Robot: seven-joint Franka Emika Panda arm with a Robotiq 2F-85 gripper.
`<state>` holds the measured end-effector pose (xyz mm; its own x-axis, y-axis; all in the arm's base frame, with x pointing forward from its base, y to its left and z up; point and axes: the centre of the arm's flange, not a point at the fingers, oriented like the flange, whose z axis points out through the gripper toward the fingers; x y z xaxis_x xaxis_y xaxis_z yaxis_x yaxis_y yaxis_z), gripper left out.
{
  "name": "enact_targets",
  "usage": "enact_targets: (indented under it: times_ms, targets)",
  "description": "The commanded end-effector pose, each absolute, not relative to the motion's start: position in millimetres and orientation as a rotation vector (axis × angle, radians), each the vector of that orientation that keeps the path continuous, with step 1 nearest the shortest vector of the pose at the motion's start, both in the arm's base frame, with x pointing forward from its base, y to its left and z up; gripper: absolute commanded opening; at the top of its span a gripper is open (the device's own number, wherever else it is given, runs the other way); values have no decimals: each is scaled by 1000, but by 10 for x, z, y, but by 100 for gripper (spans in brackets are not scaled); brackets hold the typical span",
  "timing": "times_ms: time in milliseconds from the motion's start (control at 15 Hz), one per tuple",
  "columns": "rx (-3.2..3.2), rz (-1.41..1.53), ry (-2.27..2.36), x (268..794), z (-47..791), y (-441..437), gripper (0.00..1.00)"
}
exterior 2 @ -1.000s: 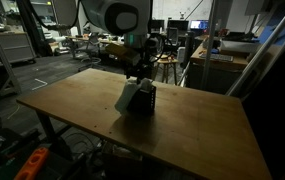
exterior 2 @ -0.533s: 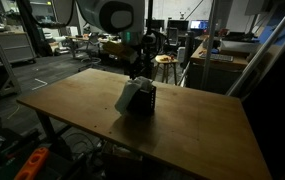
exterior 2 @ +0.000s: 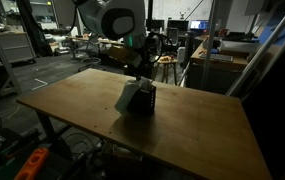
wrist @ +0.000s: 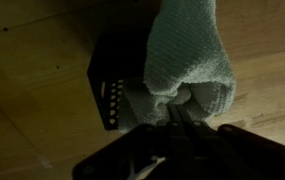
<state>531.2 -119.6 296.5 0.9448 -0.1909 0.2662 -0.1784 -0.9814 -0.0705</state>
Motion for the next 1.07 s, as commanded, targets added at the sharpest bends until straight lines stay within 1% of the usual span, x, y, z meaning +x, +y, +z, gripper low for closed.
enact_targets:
  times_ms: [0,200,333,667,800,1000]
  targets:
    - [-3076,-469,292,5384,2847,-1137,3]
    - [-3080,-454,275,5418,2684,-1047,2]
    - [-3086,-459,244,5427,2582,-953,4]
    - [-3058,-540,129,5331,2490,-623,3]
    - [-3051,-541,114,5294,2437,-562,4]
    - [-3039,-518,112,5236,2372,-547,4]
